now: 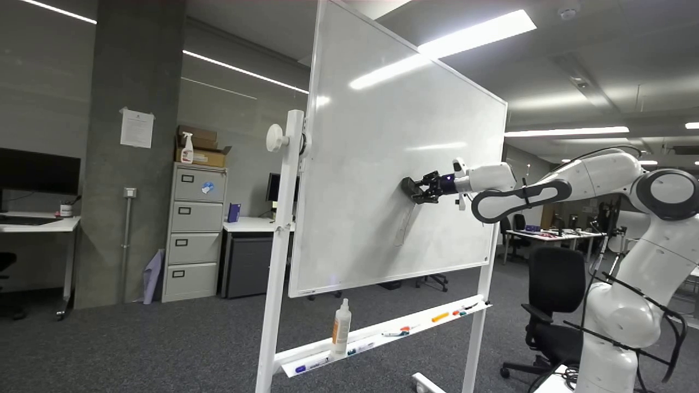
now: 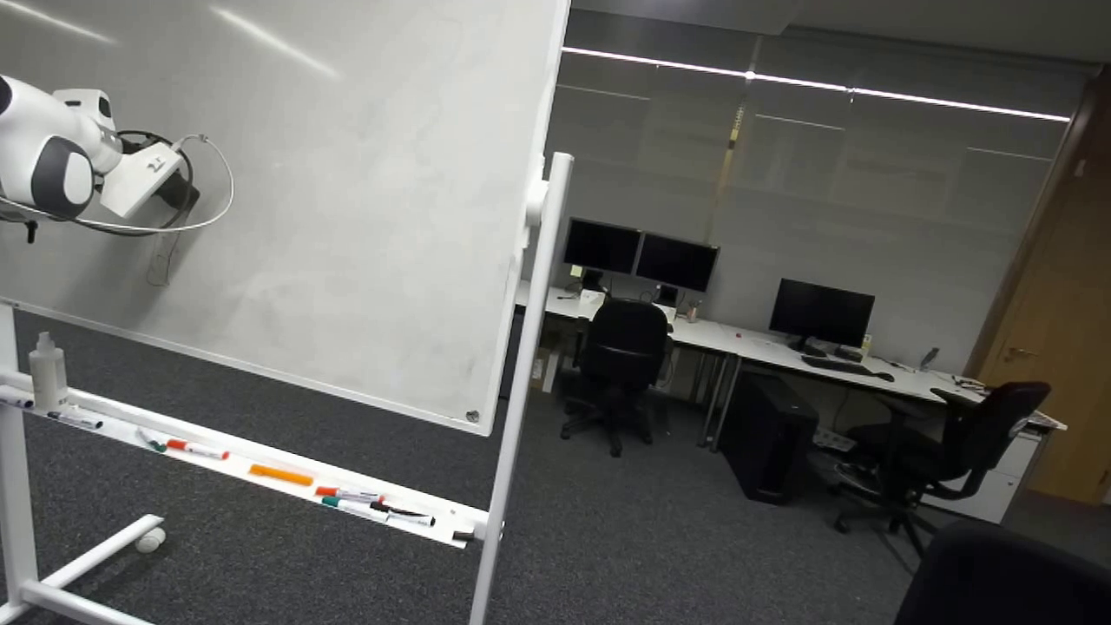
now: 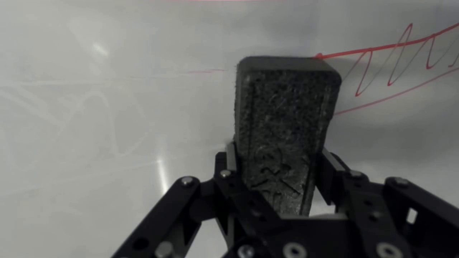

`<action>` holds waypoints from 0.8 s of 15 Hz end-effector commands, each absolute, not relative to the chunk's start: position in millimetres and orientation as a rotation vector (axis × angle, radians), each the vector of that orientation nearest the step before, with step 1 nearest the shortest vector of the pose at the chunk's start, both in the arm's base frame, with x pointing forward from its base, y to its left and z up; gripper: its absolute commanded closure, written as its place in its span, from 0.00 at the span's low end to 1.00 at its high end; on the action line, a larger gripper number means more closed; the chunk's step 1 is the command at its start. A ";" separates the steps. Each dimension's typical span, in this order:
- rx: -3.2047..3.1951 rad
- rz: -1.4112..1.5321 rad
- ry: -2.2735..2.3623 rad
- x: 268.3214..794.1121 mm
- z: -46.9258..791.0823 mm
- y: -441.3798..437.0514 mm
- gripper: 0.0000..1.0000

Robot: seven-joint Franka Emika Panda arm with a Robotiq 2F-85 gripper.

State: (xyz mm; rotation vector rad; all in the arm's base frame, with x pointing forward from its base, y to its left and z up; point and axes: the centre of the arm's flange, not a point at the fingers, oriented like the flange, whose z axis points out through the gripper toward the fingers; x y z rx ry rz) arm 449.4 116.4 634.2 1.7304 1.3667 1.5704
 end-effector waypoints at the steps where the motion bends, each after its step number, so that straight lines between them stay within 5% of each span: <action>1: 1.667 1.575 1.253 452.9 653.0 95.1 0.70; 6: 1.597 1.585 1.074 433.9 682.7 51.2 0.70; 12: 1.688 1.590 1.184 466.3 625.0 81.3 0.70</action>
